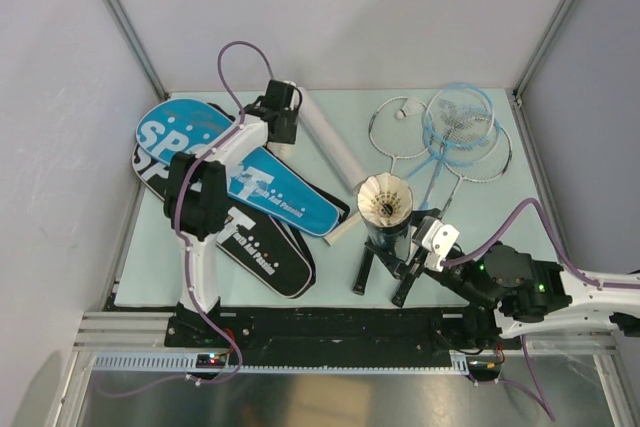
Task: Pack up the badminton gear
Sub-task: Pick up the shuttlecock at the center of the board.
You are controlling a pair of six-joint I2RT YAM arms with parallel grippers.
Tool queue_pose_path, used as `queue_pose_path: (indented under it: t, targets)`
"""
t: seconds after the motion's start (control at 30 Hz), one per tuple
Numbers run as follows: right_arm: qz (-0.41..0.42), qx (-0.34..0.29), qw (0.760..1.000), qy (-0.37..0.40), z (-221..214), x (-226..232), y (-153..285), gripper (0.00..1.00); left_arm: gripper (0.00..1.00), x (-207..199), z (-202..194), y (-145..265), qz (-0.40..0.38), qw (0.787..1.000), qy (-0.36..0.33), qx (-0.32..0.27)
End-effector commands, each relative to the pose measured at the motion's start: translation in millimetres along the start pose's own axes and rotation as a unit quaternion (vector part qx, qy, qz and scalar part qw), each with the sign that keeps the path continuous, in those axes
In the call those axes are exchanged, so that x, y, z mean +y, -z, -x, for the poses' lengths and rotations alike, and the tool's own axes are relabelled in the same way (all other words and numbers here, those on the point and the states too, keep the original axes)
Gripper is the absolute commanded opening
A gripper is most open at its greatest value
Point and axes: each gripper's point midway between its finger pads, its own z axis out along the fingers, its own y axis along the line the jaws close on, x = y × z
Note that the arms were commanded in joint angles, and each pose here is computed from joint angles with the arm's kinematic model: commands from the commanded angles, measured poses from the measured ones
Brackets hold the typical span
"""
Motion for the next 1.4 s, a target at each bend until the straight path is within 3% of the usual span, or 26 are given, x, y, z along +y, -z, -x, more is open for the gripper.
queue_pose_path:
  t: [0.0, 0.27, 0.57, 1.03, 1.2, 1.37]
  targets:
    - [-0.023, -0.054, 0.997, -0.04, 40, -16, 3, 0.28, 0.58, 20, 6, 18, 0.053, 0.998, -0.026, -0.019]
    - [-0.022, -0.059, 0.997, -0.045, 43, -14, 5, 0.28, 0.54, 22, -6, -1, 0.077, 0.996, -0.048, -0.001]
    - [-0.025, -0.056, 0.997, -0.043, 43, -14, 7, 0.28, 0.4, 17, -4, -14, 0.073, 0.996, -0.046, 0.001]
    - [-0.028, -0.054, 0.997, -0.037, 42, -16, 9, 0.28, 0.38, 9, -15, -35, 0.067, 0.997, -0.033, 0.016]
    - [-0.031, -0.047, 0.998, -0.031, 38, -16, 9, 0.28, 0.2, 9, -8, -30, 0.068, 0.997, -0.026, 0.008]
    - [-0.044, -0.031, 0.998, -0.014, 32, -18, 5, 0.28, 0.04, 12, 30, 11, 0.057, 0.998, -0.005, -0.039]
